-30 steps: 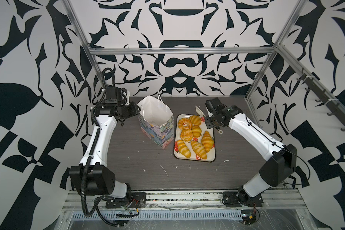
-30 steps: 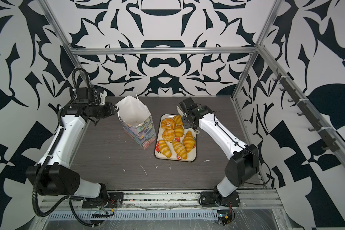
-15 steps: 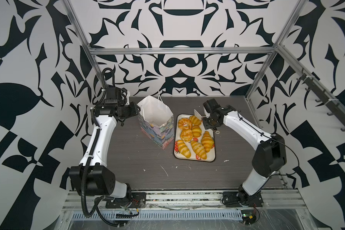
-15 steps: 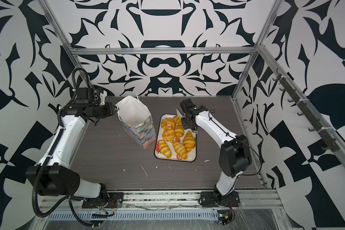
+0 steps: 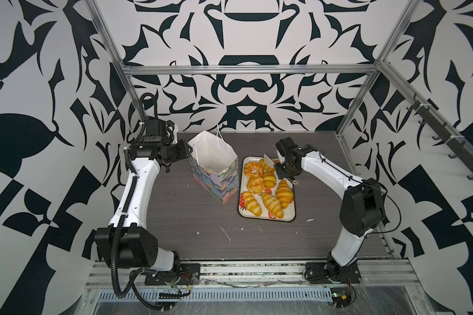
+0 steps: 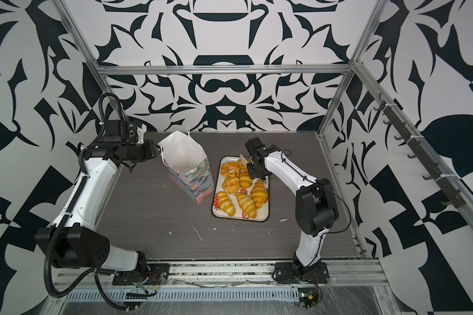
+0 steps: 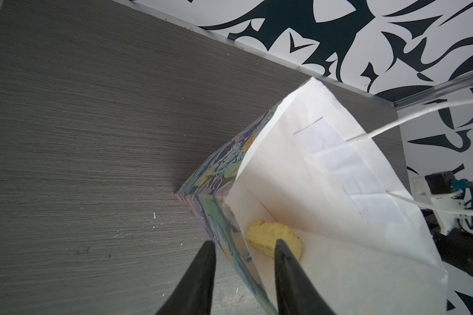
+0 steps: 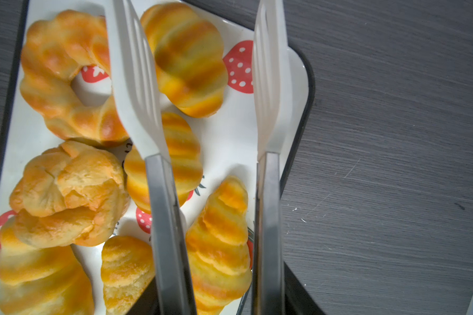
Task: Pack bread into a paper bag
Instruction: Pick up the bread from the tray.
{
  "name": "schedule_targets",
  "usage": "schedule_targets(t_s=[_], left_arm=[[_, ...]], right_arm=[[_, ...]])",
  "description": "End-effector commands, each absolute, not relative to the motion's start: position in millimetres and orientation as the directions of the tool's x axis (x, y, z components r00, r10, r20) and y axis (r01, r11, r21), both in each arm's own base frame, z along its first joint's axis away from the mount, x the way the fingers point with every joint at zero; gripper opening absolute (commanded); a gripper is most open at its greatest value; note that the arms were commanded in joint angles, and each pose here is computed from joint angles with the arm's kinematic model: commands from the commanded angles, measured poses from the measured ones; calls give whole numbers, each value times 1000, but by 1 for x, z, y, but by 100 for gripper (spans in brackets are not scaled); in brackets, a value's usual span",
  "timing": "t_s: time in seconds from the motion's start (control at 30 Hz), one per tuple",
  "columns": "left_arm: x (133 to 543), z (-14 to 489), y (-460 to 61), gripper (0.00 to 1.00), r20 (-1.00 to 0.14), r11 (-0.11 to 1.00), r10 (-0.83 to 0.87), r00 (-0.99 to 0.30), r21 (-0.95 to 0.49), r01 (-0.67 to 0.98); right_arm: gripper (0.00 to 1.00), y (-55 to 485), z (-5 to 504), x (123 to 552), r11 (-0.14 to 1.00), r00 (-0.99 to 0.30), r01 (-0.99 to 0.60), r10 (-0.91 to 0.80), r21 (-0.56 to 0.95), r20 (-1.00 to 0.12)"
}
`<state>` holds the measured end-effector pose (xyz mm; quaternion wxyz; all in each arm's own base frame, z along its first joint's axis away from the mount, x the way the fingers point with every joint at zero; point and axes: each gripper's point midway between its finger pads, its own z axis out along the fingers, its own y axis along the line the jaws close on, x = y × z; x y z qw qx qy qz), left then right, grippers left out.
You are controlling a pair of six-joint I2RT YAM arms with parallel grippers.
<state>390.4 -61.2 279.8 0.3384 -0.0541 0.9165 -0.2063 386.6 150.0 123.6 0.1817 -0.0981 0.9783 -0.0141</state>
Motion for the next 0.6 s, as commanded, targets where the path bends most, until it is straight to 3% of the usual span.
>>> schedule_targets(t_s=[0.0,0.57], left_arm=[[381,280,-62,39,-589,910,-234,-773,-412,39],[380,279,-61,39,-588,912,-232,-775,-409,38]], right_arm=[[53,155,137,398,984,-897,-177,-175,-32,-405],[54,162,127,406,982,-905,-191,-181,-14,-384]])
